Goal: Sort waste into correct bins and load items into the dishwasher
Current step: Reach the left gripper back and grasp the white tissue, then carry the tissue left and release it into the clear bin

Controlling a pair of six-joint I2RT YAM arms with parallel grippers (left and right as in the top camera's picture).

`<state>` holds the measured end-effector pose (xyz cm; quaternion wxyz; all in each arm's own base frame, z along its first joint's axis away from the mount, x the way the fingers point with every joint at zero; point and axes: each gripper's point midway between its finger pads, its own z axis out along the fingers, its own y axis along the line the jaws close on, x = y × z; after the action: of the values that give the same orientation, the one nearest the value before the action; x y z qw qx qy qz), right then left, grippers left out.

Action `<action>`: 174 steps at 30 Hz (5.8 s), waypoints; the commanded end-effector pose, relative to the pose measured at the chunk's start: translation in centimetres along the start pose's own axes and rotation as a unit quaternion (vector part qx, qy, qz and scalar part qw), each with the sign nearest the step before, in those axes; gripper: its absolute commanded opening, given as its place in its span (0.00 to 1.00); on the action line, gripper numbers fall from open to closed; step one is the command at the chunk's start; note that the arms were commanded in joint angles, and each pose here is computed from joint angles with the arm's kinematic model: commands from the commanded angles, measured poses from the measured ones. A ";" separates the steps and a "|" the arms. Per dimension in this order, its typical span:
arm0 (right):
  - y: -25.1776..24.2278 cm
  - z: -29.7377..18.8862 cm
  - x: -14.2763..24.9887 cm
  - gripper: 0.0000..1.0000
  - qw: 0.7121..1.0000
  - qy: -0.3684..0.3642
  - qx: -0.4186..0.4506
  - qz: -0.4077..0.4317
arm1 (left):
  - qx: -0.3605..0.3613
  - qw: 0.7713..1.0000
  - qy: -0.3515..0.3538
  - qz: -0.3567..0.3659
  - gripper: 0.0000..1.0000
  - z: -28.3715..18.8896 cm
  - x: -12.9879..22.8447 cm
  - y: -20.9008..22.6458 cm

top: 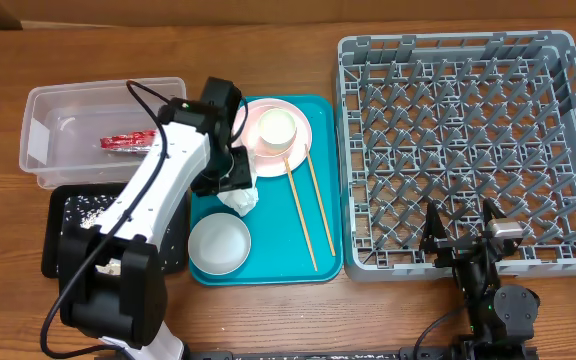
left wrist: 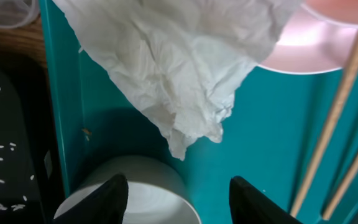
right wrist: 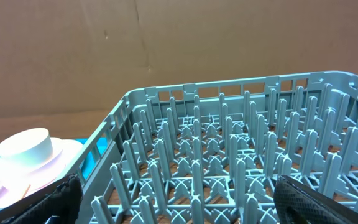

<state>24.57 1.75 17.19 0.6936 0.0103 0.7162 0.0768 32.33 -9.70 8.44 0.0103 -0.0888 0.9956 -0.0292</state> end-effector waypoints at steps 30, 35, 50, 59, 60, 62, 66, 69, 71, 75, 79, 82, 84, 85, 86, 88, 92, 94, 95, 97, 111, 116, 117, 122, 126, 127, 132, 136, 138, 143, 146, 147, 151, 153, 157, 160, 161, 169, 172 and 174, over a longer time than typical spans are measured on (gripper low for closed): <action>-0.2 0.0 0.1 1.00 1.000 -0.003 0.004 0.004 | 0.027 0.993 -0.104 0.047 0.62 5.8 -2.3 -0.3; -0.2 0.0 0.1 1.00 1.000 -0.003 0.004 0.004 | 0.029 0.993 -0.108 0.048 0.62 6.7 -2.0 -0.2; -0.2 0.0 0.1 1.00 1.000 -0.003 0.004 0.004 | 0.032 0.992 -0.112 0.048 0.18 7.1 -2.0 -0.2; -0.2 0.0 0.1 1.00 1.000 -0.003 0.004 0.004 | 0.042 0.990 -0.124 0.048 0.04 3.8 -3.8 -1.3; -0.2 0.0 0.1 1.00 1.000 -0.003 0.004 0.004 | 0.043 0.990 -0.126 0.047 0.04 2.9 -4.3 -1.5; -0.2 0.0 0.1 1.00 1.000 -0.003 0.004 0.004 | 0.047 0.989 -0.136 0.047 0.04 0.7 -5.3 -2.1; -0.2 0.0 0.1 1.00 1.000 -0.003 0.004 0.004 | 0.051 0.982 -0.174 0.046 0.04 -5.1 -7.6 -3.1; -0.2 0.0 0.1 1.00 1.000 -0.003 0.004 0.004 | 0.033 0.978 -0.204 0.039 0.04 -7.8 -9.0 -2.6; -0.2 0.0 0.1 1.00 1.000 -0.003 0.004 0.004 | 0.010 0.973 -0.227 0.030 0.04 -9.3 -9.9 -1.7; -0.2 0.0 0.1 1.00 1.000 -0.003 0.004 0.004 | -0.039 0.967 -0.251 0.002 0.04 -10.4 -11.1 1.1; -0.2 0.0 0.1 1.00 1.000 -0.003 0.004 0.004 | -0.062 0.969 -0.239 -0.031 0.04 -10.2 -11.3 4.2; -0.2 0.0 0.1 1.00 1.000 -0.003 0.004 0.004 | -0.070 0.969 -0.227 -0.071 0.04 -10.0 -11.2 6.7; -0.2 0.0 0.1 1.00 1.000 -0.003 0.004 0.004 | -0.075 0.968 -0.220 -0.093 0.04 -9.8 -11.2 8.3; -0.2 0.0 0.1 1.00 1.000 -0.003 0.004 0.004 | -0.077 0.968 -0.218 -0.102 0.04 -9.7 -11.2 9.0; -0.2 0.0 0.1 1.00 1.000 -0.003 0.004 0.004 | -0.079 0.967 -0.215 -0.113 0.04 -9.5 -11.2 9.7; -0.2 0.0 0.1 1.00 1.000 -0.003 0.004 0.004 | -0.083 0.965 -0.209 -0.134 0.04 -9.0 -11.0 10.9; -0.2 0.0 0.1 1.00 1.000 -0.003 0.004 0.004 | -0.090 0.962 -0.194 -0.169 0.04 -7.4 -10.5 13.1; -0.2 0.0 0.1 1.00 1.000 -0.003 0.004 0.004 | -0.093 0.962 -0.189 -0.176 0.04 -6.6 -10.2 13.8; -0.2 0.0 0.1 1.00 1.000 -0.003 0.004 0.004 | -0.094 0.962 -0.186 -0.178 0.04 -6.2 -10.1 14.0; -0.2 0.0 0.1 1.00 1.000 -0.003 0.004 0.004 | -0.096 0.961 -0.185 -0.181 0.04 -5.4 -10.0 14.4; -0.2 0.0 0.1 1.00 1.000 -0.003 0.004 0.004 | -0.094 0.959 -0.194 -0.184 0.07 -4.7 -10.4 14.6; -0.2 0.0 0.1 1.00 1.000 -0.003 0.004 0.004 | -0.092 0.958 -0.201 -0.184 0.09 -4.8 -10.8 14.5; -0.2 0.0 0.1 1.00 1.000 -0.003 0.004 0.004 | -0.091 0.957 -0.202 -0.184 0.10 -4.8 -10.8 14.5; -0.2 0.0 0.1 1.00 1.000 -0.003 0.004 0.004 | -0.093 0.958 -0.197 -0.184 0.10 -4.4 -10.9 14.5; -0.2 0.0 0.1 1.00 1.000 -0.003 0.004 0.004 | -0.099 0.961 -0.184 -0.183 0.10 -3.3 -10.9 14.7; -0.2 0.0 0.1 1.00 1.000 -0.003 0.004 0.004 | -0.102 0.961 -0.181 -0.183 0.10 -2.9 -10.9 14.7; -0.2 0.0 0.1 1.00 1.000 -0.003 0.004 0.004 | -0.112 0.961 -0.174 -0.183 0.21 -2.1 -10.9 15.1; -0.2 0.0 0.1 1.00 1.000 -0.003 0.004 0.004 | -0.113 0.961 -0.175 -0.184 0.39 -2.1 -11.0 15.1; -0.2 0.0 0.1 1.00 1.000 -0.003 0.004 0.004 | -0.113 0.961 -0.173 -0.183 0.38 -2.3 -10.9 15.1; -0.2 0.0 0.1 1.00 1.000 -0.003 0.004 0.004 | -0.110 0.961 -0.177 -0.183 0.32 -5.0 -11.0 14.7; -0.2 0.0 0.1 1.00 1.000 -0.003 0.004 0.004 | -0.102 0.959 -0.192 -0.184 0.31 -8.0 -11.1 14.5; -0.2 0.0 0.1 1.00 1.000 -0.003 0.004 0.004 | -0.089 0.958 -0.203 -0.183 0.33 -9.6 -11.1 14.1; -0.2 0.0 0.1 1.00 1.000 -0.003 0.004 0.004 | -0.085 0.954 -0.219 -0.185 0.42 -11.1 -11.1 14.1; -0.2 0.0 0.1 1.00 1.000 -0.003 0.004 0.004 | -0.092 0.953 -0.218 -0.187 0.42 -11.0 -11.1 14.4; -0.2 0.0 0.1 1.00 1.000 -0.003 0.004 0.004 | -0.092 0.954 -0.208 -0.196 0.09 -10.1 -11.1 14.6; -0.2 0.0 0.1 1.00 1.000 -0.003 0.004 0.004 | -0.091 0.957 -0.196 -0.196 0.04 -9.1 -11.2 14.4; -0.2 0.0 0.1 1.00 1.000 -0.003 0.004 0.004 | -0.092 0.958 -0.190 -0.195 0.04 -8.8 -11.2 14.4; -0.2 0.0 0.1 1.00 1.000 -0.003 0.004 0.004 | -0.014 0.974 -0.161 -0.159 0.04 -8.2 -10.7 11.5; -0.2 0.0 0.1 1.00 1.000 -0.003 0.004 0.004 | 0.055 0.983 -0.129 -0.115 0.04 -8.5 -9.3 8.8; -0.2 0.0 0.1 1.00 1.000 -0.003 0.004 0.004 | 0.087 0.987 -0.094 -0.101 0.04 -8.5 -7.6 7.5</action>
<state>24.57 1.75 17.19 0.6936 0.0101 0.7162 0.0769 39.19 2.93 15.13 0.1255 -0.2373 0.9632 -0.0136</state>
